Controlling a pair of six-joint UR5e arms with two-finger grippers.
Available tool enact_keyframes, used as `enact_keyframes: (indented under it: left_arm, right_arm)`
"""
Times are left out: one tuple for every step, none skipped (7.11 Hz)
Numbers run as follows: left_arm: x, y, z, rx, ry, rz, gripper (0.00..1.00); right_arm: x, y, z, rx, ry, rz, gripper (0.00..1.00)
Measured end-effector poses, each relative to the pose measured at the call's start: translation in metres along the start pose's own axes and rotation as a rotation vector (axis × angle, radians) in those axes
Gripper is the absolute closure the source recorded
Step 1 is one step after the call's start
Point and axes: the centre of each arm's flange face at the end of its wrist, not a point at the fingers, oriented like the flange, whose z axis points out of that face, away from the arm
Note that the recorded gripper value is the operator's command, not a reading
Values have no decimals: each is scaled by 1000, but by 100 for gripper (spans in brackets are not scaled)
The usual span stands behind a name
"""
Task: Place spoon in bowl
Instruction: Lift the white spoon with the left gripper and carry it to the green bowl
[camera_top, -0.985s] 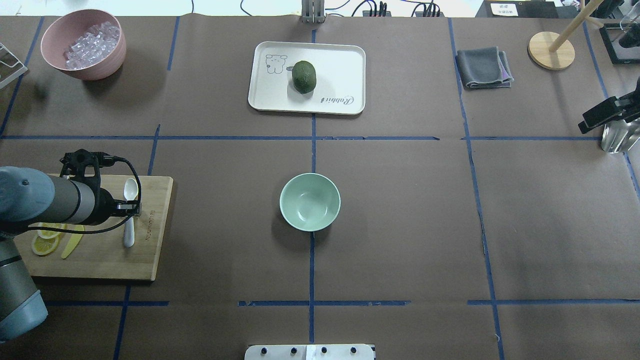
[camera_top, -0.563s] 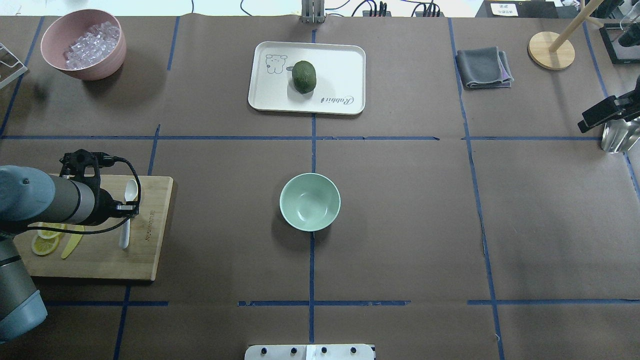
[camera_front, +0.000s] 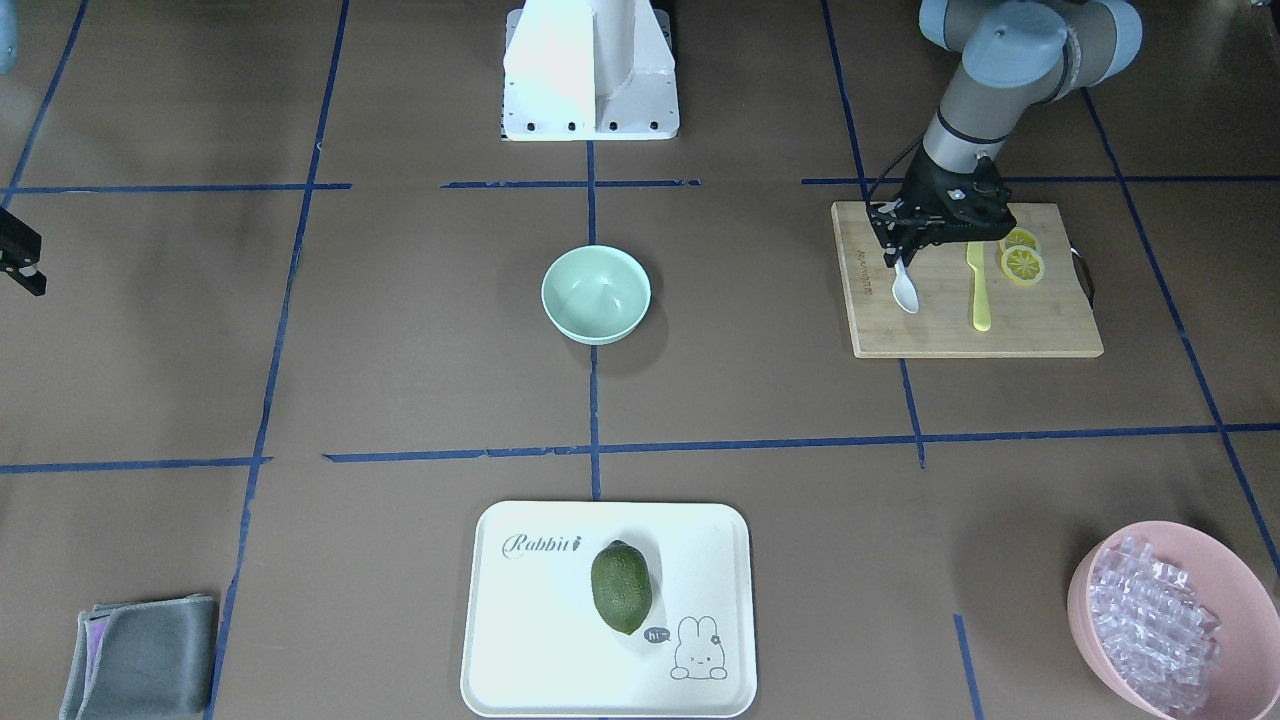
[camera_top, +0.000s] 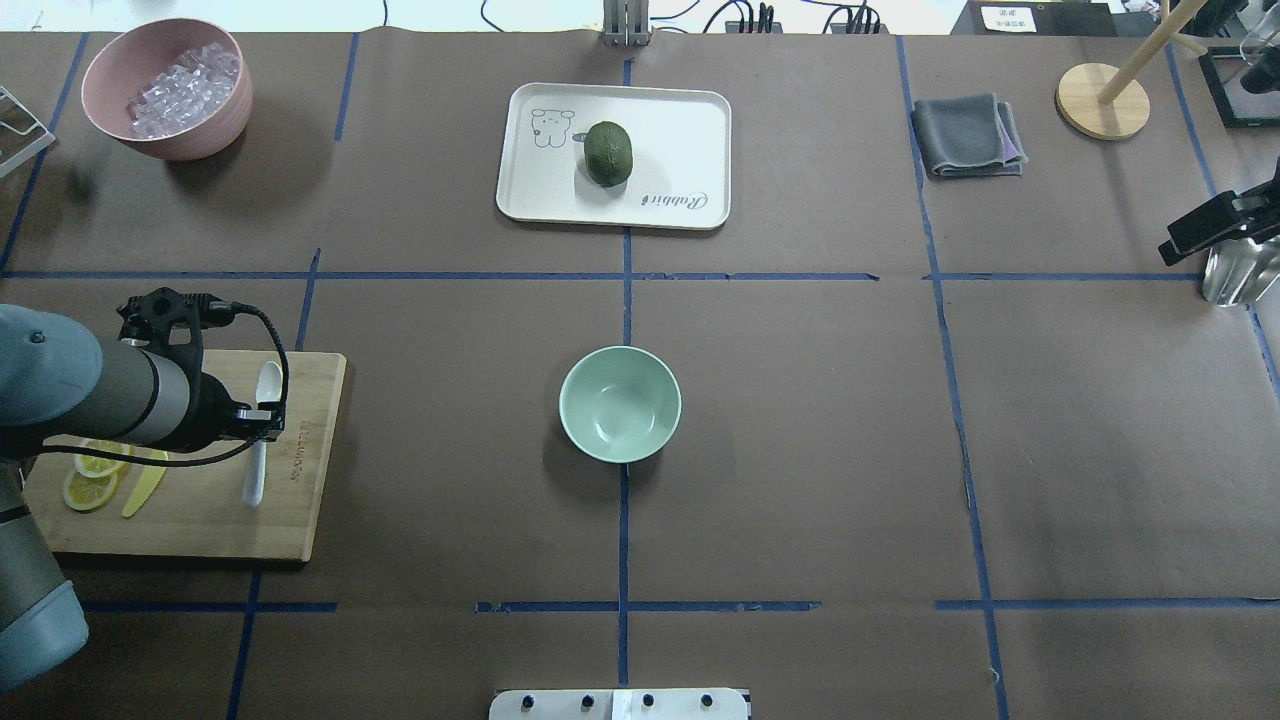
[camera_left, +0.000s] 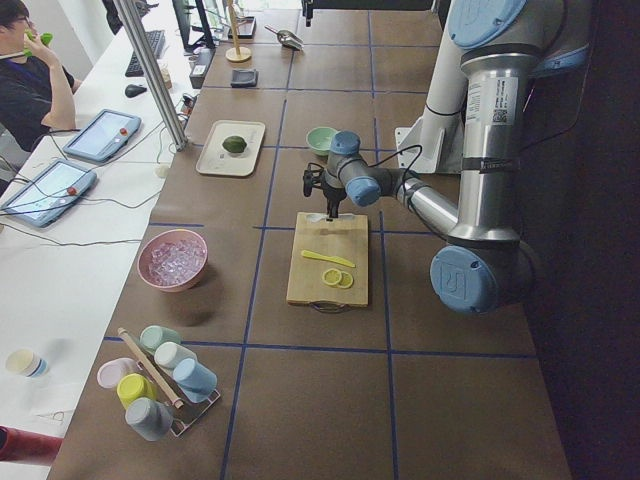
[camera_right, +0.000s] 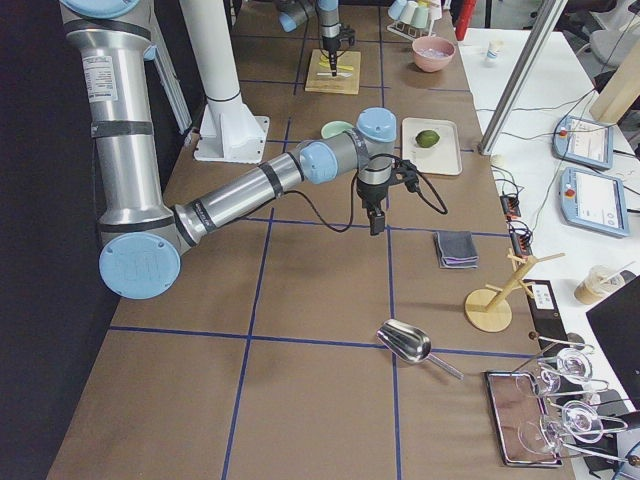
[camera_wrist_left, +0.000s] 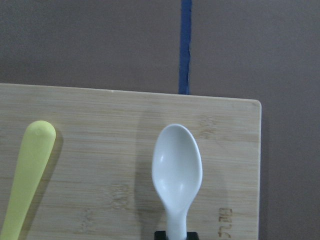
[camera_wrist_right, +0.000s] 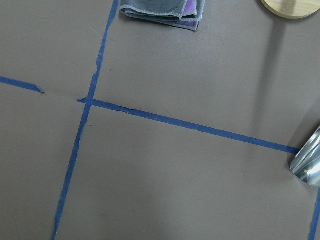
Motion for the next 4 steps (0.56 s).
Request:
enact_keyframes:
  left_arm:
    - [36,-5,-25,-12,3,-7,100]
    - [82,-12,-48,-22,4,-34,100]
    - [129,-15,-67,-32,9,-76,100]
    - [177,-10,-73,-53,23,-108,100]
  right_arm:
    - [7,3,0,-3,-3,12,0]
    - [13,7,-1,-8,-9,24,0]
    - [19,11,0,-12,-12,32,0]
    - [26,16,1,-18,-11,35,0]
